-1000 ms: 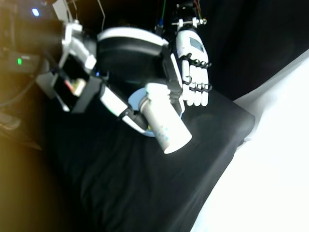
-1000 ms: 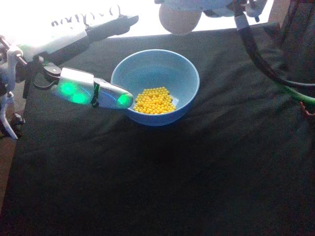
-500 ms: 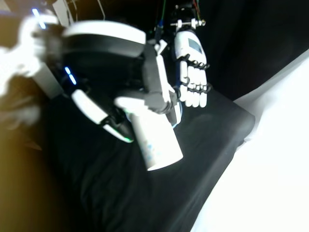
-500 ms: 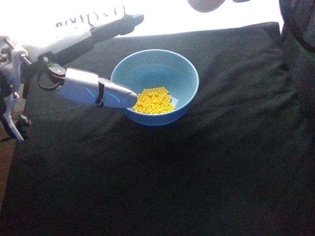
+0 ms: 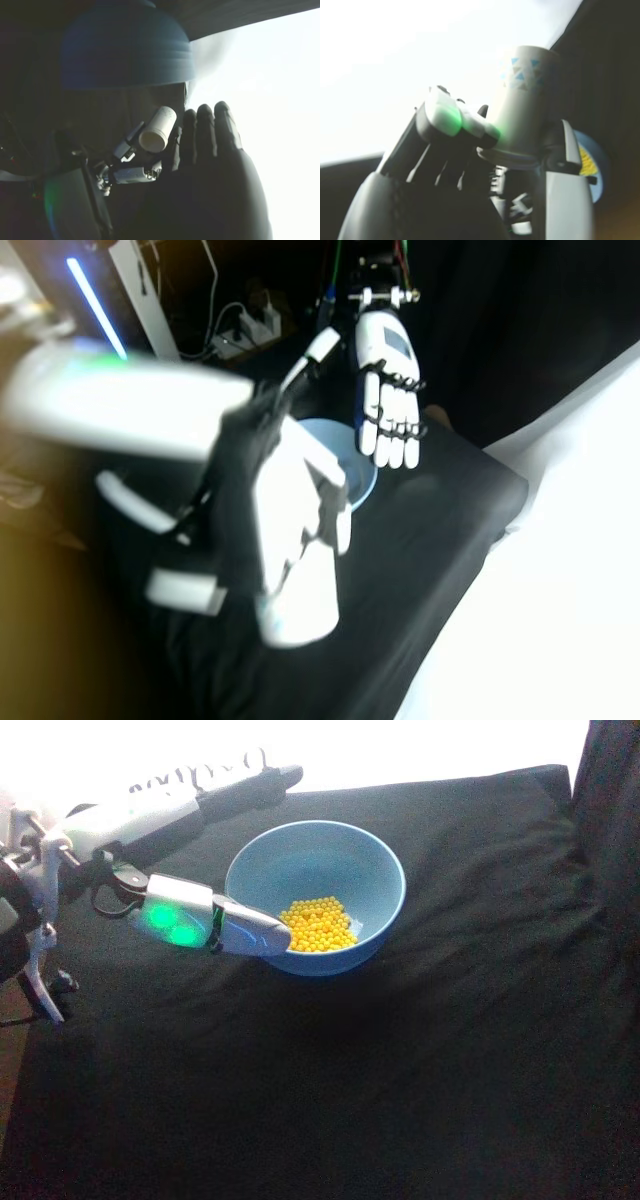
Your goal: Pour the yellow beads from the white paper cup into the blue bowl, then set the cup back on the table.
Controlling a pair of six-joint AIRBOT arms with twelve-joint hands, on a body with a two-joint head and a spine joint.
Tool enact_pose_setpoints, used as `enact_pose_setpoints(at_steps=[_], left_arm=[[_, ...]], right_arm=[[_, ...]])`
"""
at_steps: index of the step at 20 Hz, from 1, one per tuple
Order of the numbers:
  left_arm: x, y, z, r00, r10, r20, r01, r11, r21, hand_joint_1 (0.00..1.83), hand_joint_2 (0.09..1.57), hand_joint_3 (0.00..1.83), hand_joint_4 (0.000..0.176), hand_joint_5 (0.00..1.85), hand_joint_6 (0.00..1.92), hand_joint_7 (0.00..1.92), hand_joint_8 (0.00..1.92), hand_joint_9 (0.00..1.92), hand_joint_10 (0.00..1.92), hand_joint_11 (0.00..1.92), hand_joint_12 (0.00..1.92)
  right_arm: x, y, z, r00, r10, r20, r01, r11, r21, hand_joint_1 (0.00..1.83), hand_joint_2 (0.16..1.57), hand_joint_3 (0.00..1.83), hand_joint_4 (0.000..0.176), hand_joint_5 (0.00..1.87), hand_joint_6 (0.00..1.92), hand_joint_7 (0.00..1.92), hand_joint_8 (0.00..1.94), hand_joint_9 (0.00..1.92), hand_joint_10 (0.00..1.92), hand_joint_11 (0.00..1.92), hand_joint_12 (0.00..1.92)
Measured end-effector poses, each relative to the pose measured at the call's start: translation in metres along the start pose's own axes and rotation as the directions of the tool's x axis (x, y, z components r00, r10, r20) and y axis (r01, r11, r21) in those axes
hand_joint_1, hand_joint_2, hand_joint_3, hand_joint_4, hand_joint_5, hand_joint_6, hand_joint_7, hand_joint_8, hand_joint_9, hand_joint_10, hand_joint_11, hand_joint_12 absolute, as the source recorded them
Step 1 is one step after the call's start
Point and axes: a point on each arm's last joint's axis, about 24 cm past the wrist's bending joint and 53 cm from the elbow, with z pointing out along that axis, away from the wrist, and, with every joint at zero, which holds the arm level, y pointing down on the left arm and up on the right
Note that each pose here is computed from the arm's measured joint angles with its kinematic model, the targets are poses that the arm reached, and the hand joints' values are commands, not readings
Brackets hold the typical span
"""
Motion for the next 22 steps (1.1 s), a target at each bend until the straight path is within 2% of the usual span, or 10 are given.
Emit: enact_pose_setpoints(at_steps=[6, 7, 8, 10, 13, 16, 17, 20, 21, 22], left_arm=[[-0.002, -0.003, 0.0, 0.9999, -0.011, 0.012, 0.011, 0.9999, 0.013, 0.6, 0.81, 0.0, 0.055, 0.0, 0.0, 0.1, 0.01, 0.07, 0.01, 0.02, 0.01], [-0.003, -0.003, 0.0, 0.9998, -0.012, 0.012, 0.012, 0.9998, 0.013, 0.6, 0.81, 0.0, 0.06, 0.0, 0.0, 0.11, 0.01, 0.07, 0.01, 0.01, 0.01], [-0.003, -0.004, 0.0, 0.9998, -0.015, 0.014, 0.015, 0.9998, 0.016, 0.59, 0.81, 0.0, 0.058, 0.0, 0.0, 0.11, 0.01, 0.08, 0.01, 0.02, 0.01], [-0.003, -0.003, 0.0, 0.9996, -0.021, 0.017, 0.02, 0.9997, 0.016, 0.61, 0.82, 0.0, 0.068, 0.0, 0.0, 0.08, 0.0, 0.06, 0.0, 0.0, 0.0], [0.0, 0.0, -0.002, 0.9996, -0.026, 0.013, 0.026, 0.9996, 0.009, 0.61, 0.82, 0.0, 0.068, 0.0, 0.0, 0.1, 0.01, 0.07, 0.01, 0.0, 0.0], [0.003, -0.001, 0.0, 0.9994, -0.033, 0.01, 0.033, 0.9994, 0.013, 0.62, 0.82, 0.0, 0.065, 0.0, 0.0, 0.11, 0.01, 0.07, 0.0, 0.0, 0.0], [0.004, -0.001, 0.0, 0.9993, -0.036, 0.008, 0.035, 0.9993, 0.014, 0.58, 0.82, 0.0, 0.082, 0.0, 0.0, 0.11, 0.01, 0.07, 0.0, 0.01, 0.0], [0.006, 0.002, -0.001, 0.9992, -0.04, 0.006, 0.04, 0.9992, 0.006, 0.59, 0.82, 0.0, 0.096, 0.0, 0.0, 0.11, 0.0, 0.08, 0.01, 0.0, 0.0], [0.007, 0.002, -0.001, 0.9992, -0.04, 0.005, 0.04, 0.9992, 0.006, 0.59, 0.84, 0.01, 0.087, 0.0, 0.0, 0.09, 0.0, 0.07, 0.0, 0.0, 0.0], [0.007, 0.002, -0.001, 0.9992, -0.04, 0.005, 0.04, 0.9992, 0.007, 0.62, 0.84, 0.01, 0.065, 0.0, 0.0, 0.1, 0.01, 0.06, 0.0, 0.0, 0.0]], right_arm=[[-0.014, -0.052, -0.026, 0.963, 0.255, 0.084, -0.262, 0.962, 0.076, 1.05, 1.27, 0.0, 0.0, 0.71, 1.46, 1.08, 1.94, 1.26, 1.92, 1.35, 1.92], [-0.014, -0.055, -0.028, 0.949, 0.3, 0.094, -0.307, 0.949, 0.071, 1.21, 1.19, 0.0, 0.0, 0.97, 0.82, 0.86, 1.6, 0.79, 1.8, 0.81, 1.92], [-0.011, -0.058, -0.029, 0.936, 0.338, 0.102, -0.346, 0.936, 0.071, 1.25, 1.14, 0.0, 0.0, 1.12, 0.55, 0.84, 1.47, 0.66, 1.7, 0.62, 1.92], [-0.006, -0.061, -0.031, 0.924, 0.367, 0.105, -0.376, 0.924, 0.076, 1.27, 1.1, 0.0, 0.0, 1.27, 0.23, 0.9, 1.37, 0.71, 1.7, 0.6, 1.92], [0.004, -0.076, -0.036, 0.878, 0.462, 0.127, -0.474, 0.876, 0.087, 1.27, 1.07, 0.0, 0.0, 1.39, 0.14, 0.9, 1.23, 0.64, 1.41, 0.42, 1.9], [0.028, -0.097, -0.042, 0.826, 0.548, 0.133, -0.563, 0.816, 0.132, 1.27, 1.07, 0.0, 0.0, 1.35, 0.27, 0.88, 1.18, 0.55, 1.44, 0.33, 1.92], [0.033, -0.102, -0.044, 0.809, 0.572, 0.14, -0.588, 0.797, 0.14, 1.27, 1.08, 0.0, 0.0, 1.33, 0.3, 0.87, 1.21, 0.58, 1.39, 0.36, 1.92], [0.036, -0.102, -0.044, 0.804, 0.578, 0.139, -0.593, 0.793, 0.136, 1.27, 1.08, 0.0, 0.0, 1.34, 0.25, 0.89, 1.23, 0.64, 1.38, 0.45, 1.9], [0.037, -0.099, -0.043, 0.805, 0.578, 0.135, -0.593, 0.795, 0.127, 1.27, 1.1, 0.0, 0.0, 1.31, 0.19, 0.86, 1.36, 0.64, 1.56, 0.52, 1.92], [0.039, -0.094, -0.041, 0.806, 0.578, 0.127, -0.591, 0.799, 0.116, 1.27, 1.08, 0.0, 0.0, 1.36, 0.18, 0.87, 1.29, 0.61, 1.4, 0.44, 1.91]])
